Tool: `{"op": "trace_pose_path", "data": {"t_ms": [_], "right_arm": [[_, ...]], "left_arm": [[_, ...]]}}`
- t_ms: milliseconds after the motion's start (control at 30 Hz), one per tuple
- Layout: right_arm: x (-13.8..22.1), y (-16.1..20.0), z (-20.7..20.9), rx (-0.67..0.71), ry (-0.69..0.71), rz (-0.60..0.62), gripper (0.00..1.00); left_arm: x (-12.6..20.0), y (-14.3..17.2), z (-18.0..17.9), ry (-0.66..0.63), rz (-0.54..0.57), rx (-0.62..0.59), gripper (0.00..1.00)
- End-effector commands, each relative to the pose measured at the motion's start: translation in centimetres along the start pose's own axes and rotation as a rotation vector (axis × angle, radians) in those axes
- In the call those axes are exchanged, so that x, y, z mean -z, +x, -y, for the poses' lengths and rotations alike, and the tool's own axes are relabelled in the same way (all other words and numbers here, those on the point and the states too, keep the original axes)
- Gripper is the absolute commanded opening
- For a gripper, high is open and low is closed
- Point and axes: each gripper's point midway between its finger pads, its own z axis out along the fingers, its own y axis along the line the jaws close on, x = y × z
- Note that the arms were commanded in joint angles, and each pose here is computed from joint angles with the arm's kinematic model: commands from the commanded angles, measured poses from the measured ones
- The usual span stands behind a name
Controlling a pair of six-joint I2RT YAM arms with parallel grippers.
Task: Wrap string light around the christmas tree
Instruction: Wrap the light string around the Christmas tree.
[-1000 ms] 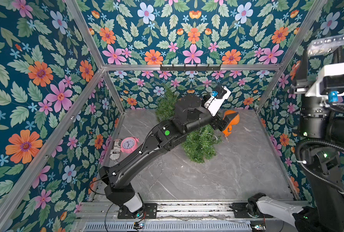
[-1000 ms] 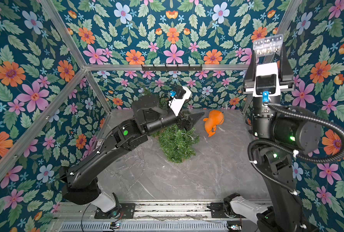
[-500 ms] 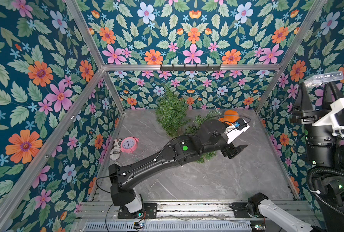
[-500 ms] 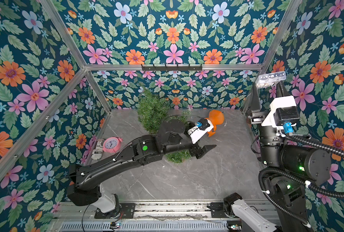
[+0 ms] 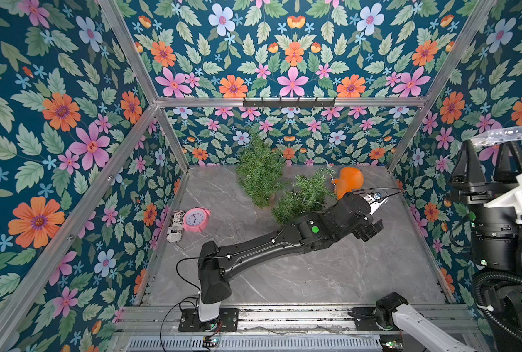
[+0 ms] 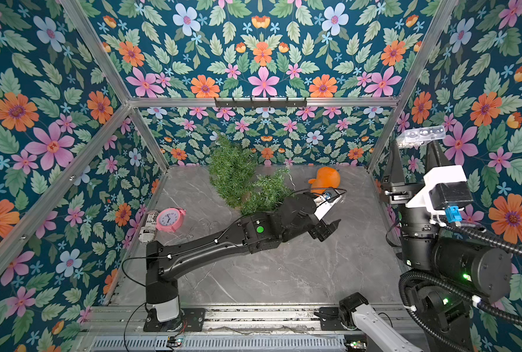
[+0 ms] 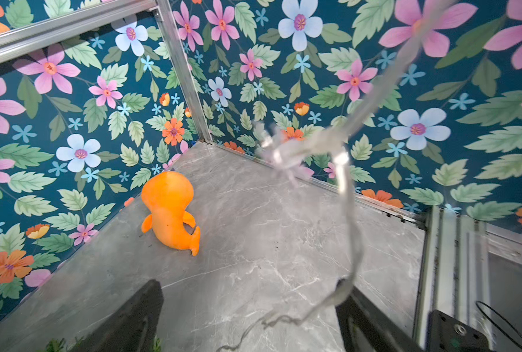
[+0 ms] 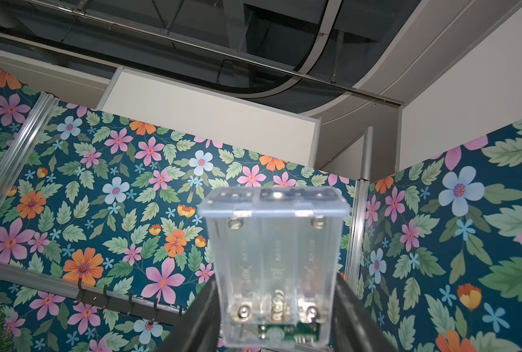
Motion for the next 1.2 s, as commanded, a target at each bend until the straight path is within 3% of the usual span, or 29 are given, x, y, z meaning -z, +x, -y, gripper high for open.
{"op": "trace_pose_path", "data": {"t_ms": [0,233,300,433,500,633,833,1167], "right_arm": [[0.6,-0.8,0.5,-0.034,0.008,0.024,0.05],[1.8,1.0,-0.6,-0.031,-0.034,-0.011,0.05],[2.3,2.0,-1.1,-0.034,-0.050,-0.027,0.04],[3.1,3.8,-2.0,-0.035,-0.075,-0.057,0.04],[3.4,4.7,-2.5,-0.036,-0.086,-0.076,0.04],[4.2,5.7,-2.8,-0.047,-0.096,-0.096,0.03],[6.0,4.7,-3.7,-0.118,-0.181,-0.068,0.01],[7.8,0.9,-6.9,-0.225,-0.431,0.064,0.00]], "left_arm": [[-1.0,-0.5,-2.6,-0.087,0.015,0.076,0.86],[-2.5,-2.3,-1.8,-0.031,0.053,0.087,0.53],[-3.0,-3.0,-2.3,-0.063,0.065,0.077,0.41],[-3.3,-4.4,-4.4,-0.142,0.101,0.098,0.28],[-3.1,-5.3,-4.9,-0.158,0.135,0.111,0.15],[-2.4,-7.0,-5.2,-0.165,0.197,0.132,0.02],[-0.8,-7.7,-4.2,-0.080,0.213,0.133,0.00],[5.9,-8.7,-1.1,0.155,0.279,0.128,0.00]]}}
